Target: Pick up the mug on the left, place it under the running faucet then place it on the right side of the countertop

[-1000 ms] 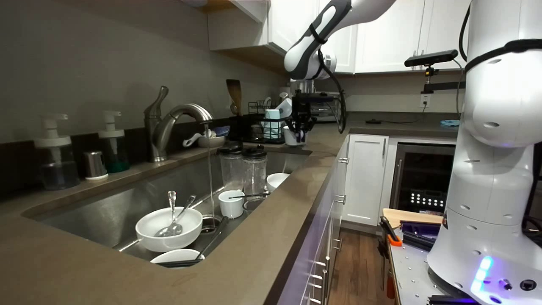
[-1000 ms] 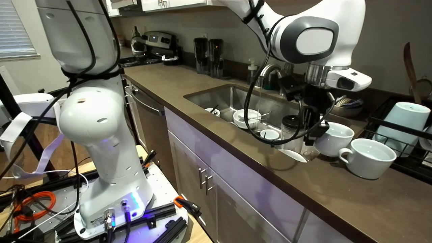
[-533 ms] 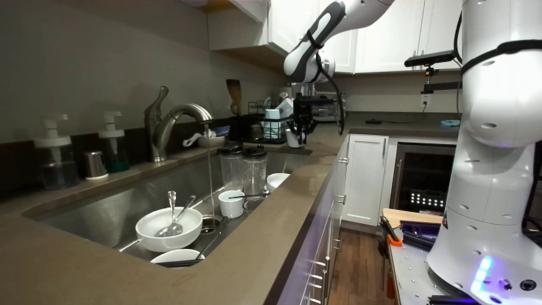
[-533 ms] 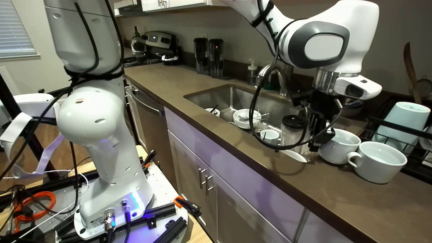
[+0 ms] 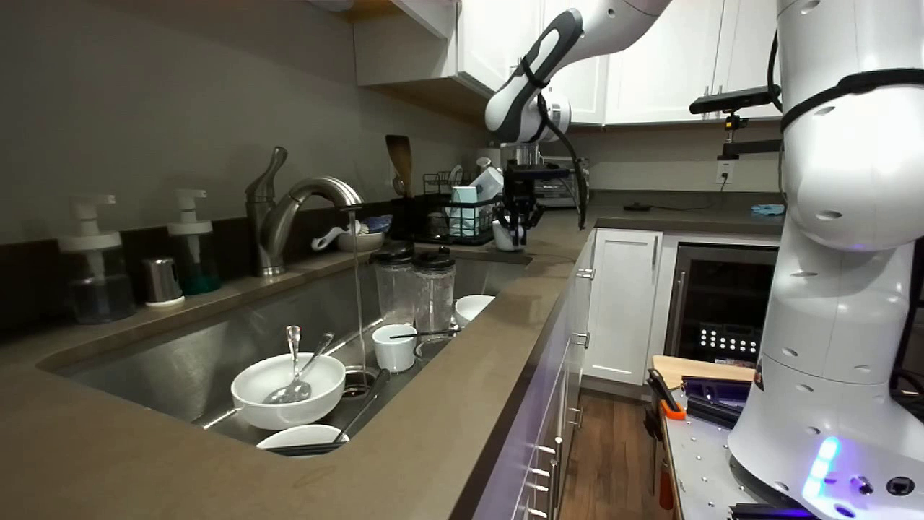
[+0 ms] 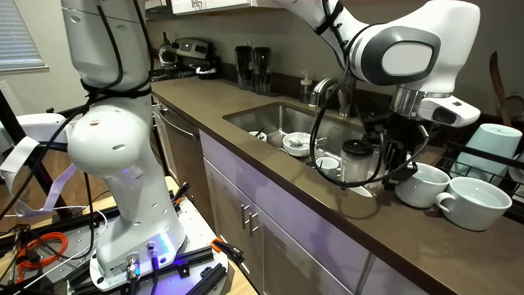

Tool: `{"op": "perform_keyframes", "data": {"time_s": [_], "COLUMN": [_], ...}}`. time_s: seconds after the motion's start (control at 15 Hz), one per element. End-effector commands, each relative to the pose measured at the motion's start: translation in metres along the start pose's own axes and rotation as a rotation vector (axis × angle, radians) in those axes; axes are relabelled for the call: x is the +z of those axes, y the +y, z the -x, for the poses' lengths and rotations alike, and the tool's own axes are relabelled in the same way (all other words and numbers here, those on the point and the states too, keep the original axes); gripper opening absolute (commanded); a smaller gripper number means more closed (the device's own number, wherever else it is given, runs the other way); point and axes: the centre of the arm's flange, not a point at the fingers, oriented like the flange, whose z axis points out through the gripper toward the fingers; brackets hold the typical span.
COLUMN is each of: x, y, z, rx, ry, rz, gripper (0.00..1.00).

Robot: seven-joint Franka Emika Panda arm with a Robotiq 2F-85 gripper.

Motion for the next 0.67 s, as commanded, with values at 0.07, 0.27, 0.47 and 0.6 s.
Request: {"op": "perform_keyframes", "data": {"time_s": [0.07,0.27,0.47,0.6], "x": [-0.0092,-0.009,-0.0067,-0.0059], "y": [0.0073,0.0099,0.0099,0.0085], "z": [-0.0174,-0.0216,-0.0225,-0.0203], "rx": [0.006,0.015,0.016,0.013], "ry": [-0.001,0.006,0.004,0.002], "rz": [-0.027,-0.027,-0.031,-0.031], "gripper": [0.04,0.04,0.04,0.04]}}
